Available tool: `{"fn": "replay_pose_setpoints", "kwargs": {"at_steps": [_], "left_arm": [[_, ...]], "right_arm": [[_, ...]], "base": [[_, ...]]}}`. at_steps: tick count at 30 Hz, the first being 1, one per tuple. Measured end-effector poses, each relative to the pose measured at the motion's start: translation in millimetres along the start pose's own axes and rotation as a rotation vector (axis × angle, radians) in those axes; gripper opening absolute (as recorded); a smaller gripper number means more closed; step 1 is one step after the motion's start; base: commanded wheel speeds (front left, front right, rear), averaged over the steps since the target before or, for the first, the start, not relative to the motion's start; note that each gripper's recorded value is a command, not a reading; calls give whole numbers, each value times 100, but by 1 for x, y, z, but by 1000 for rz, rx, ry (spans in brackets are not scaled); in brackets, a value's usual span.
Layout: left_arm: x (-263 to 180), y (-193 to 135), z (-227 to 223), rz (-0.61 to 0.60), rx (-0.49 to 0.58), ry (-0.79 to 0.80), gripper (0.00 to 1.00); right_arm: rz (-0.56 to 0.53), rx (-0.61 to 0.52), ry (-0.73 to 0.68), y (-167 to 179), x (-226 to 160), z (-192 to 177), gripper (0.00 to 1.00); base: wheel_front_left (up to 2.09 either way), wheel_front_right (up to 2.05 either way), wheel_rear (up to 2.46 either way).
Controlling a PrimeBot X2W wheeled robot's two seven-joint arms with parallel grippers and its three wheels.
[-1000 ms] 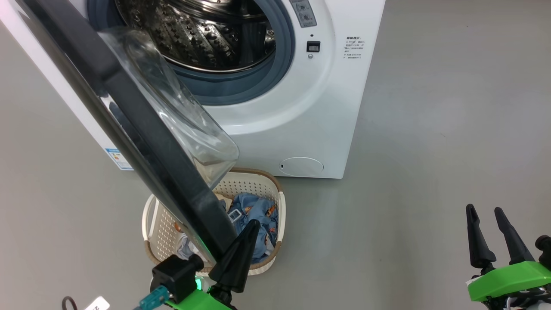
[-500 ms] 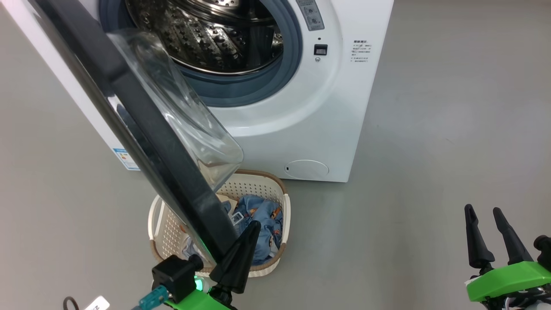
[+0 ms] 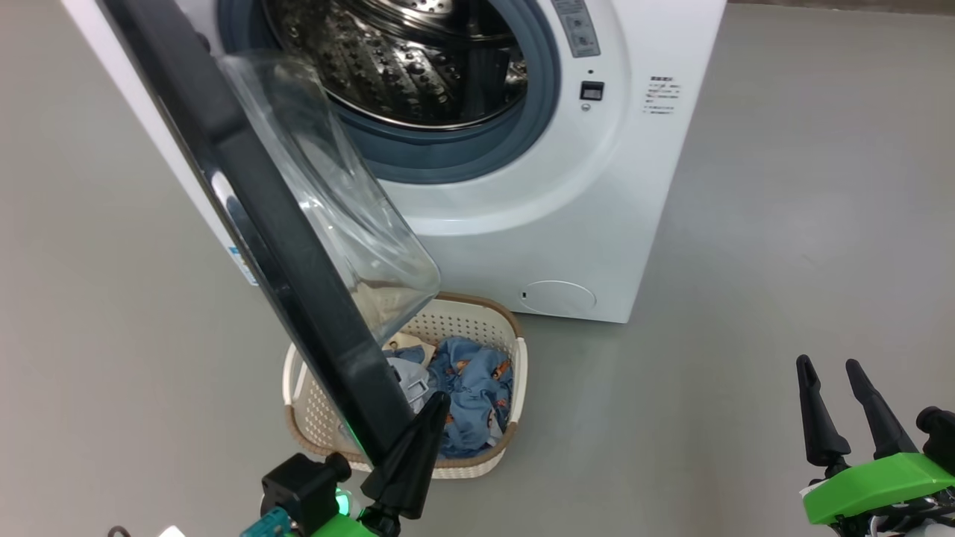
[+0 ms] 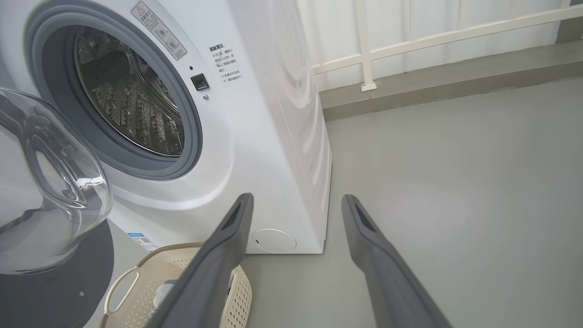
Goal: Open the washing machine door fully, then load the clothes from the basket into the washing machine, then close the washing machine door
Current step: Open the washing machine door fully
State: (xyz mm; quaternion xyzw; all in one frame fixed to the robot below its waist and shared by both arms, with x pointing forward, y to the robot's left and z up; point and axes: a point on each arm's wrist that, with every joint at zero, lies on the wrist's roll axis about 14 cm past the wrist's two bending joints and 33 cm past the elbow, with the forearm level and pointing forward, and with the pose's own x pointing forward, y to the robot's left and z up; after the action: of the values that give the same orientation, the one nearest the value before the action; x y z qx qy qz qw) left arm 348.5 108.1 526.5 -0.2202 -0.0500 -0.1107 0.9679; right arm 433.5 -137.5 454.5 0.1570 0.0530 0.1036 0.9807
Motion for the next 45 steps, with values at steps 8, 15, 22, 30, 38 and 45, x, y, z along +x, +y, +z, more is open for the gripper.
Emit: {"fn": "replay_pose_setpoints", "kwargs": {"at_steps": [8,15,22,30,38,45], "left_arm": [[-13,13,6,53,11,-17,0],[-23,25,15,103,26,-41,0],[-38,37,22,161,34,-65,0],[-60,55,33,256,57,-98,0],[-75,74,40,341,77,-112,0],[-90,105,52,454,119,-128,0]], "right_arm": [[51,-9,14,17,9,-4,100],[108,-20,31,35,20,-10,100],[168,-25,50,56,28,-16,100],[222,-27,64,77,35,-22,100],[244,-25,79,85,39,-27,100],[251,-23,94,86,40,-34,100]], "base": [[0,0,0],[0,0,0],[0,0,0],[0,0,0],[0,0,0],[0,0,0]]}}
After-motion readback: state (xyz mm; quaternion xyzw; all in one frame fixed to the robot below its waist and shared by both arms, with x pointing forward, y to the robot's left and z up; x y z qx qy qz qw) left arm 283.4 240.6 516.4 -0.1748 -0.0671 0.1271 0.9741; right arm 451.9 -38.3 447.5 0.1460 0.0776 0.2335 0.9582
